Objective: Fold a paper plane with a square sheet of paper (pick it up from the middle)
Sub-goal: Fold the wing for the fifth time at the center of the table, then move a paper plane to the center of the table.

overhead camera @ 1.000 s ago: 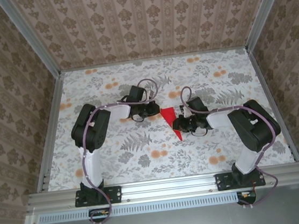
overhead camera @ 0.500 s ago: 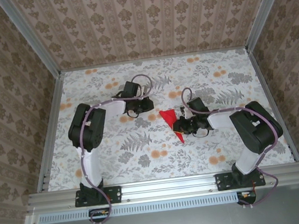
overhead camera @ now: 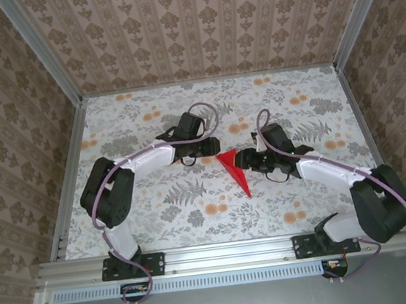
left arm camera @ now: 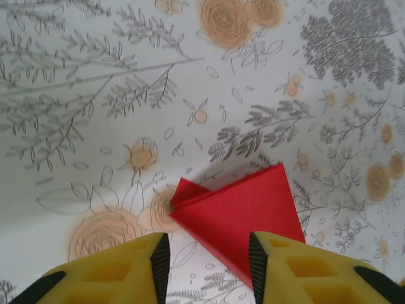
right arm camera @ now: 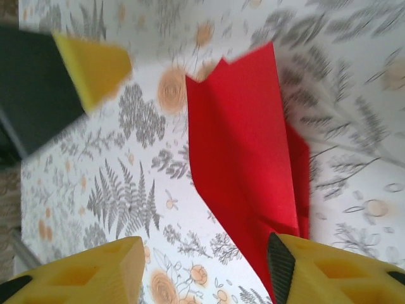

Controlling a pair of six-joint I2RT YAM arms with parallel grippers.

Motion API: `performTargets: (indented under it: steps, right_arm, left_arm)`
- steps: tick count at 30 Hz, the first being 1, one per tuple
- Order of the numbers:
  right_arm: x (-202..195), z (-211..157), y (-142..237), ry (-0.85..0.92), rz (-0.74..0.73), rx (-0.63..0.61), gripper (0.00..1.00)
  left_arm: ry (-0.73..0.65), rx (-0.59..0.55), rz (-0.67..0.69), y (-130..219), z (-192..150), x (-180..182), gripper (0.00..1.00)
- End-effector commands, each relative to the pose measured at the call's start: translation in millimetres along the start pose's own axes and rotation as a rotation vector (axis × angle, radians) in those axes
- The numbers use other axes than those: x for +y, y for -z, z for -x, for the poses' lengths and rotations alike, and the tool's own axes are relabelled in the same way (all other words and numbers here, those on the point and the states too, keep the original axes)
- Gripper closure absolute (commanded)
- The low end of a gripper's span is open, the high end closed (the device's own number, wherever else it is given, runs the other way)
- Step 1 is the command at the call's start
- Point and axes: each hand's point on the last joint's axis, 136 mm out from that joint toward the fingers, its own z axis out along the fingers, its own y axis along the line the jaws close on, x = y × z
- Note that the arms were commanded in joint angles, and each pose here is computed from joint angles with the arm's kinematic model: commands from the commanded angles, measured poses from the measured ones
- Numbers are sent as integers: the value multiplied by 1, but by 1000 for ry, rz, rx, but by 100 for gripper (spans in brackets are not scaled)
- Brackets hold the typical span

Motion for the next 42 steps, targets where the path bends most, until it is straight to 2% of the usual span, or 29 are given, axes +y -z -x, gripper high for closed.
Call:
performTargets:
  steps: [1, 6, 11, 22, 29, 31, 33, 39, 42]
  right_arm:
    - [-30, 6, 13, -1, -176, -52, 42]
    - [-54, 5, 15, -34, -307, -41, 41]
    - [-71, 4, 13, -68, -375, -46, 35]
    - [-78, 7, 13, -83, -405, -59, 32]
    - [-78, 5, 12, -91, -408, -50, 33]
    - [-78, 5, 12, -93, -408, -49, 33]
    - [-77, 6, 12, -94, -403, -51, 33]
    - [-60, 9, 6, -80, -308, -53, 33]
    - [-42, 10, 3, -56, -212, -52, 33]
  left_arm:
    - [22, 18, 71, 9, -14, 1, 54]
    - [98, 86, 91, 7, -38, -15, 39]
    - [186, 170, 87, 1, -60, -27, 33]
    - [241, 281, 3, -23, -72, -48, 34]
    - [246, 293, 20, -24, -74, -43, 50]
    - [246, 273, 31, -19, -71, -39, 58]
    - [242, 246, 29, -13, -66, -34, 70]
    - [226, 171, -77, 1, -50, -31, 98]
    - [176, 133, -167, 9, -41, -39, 100]
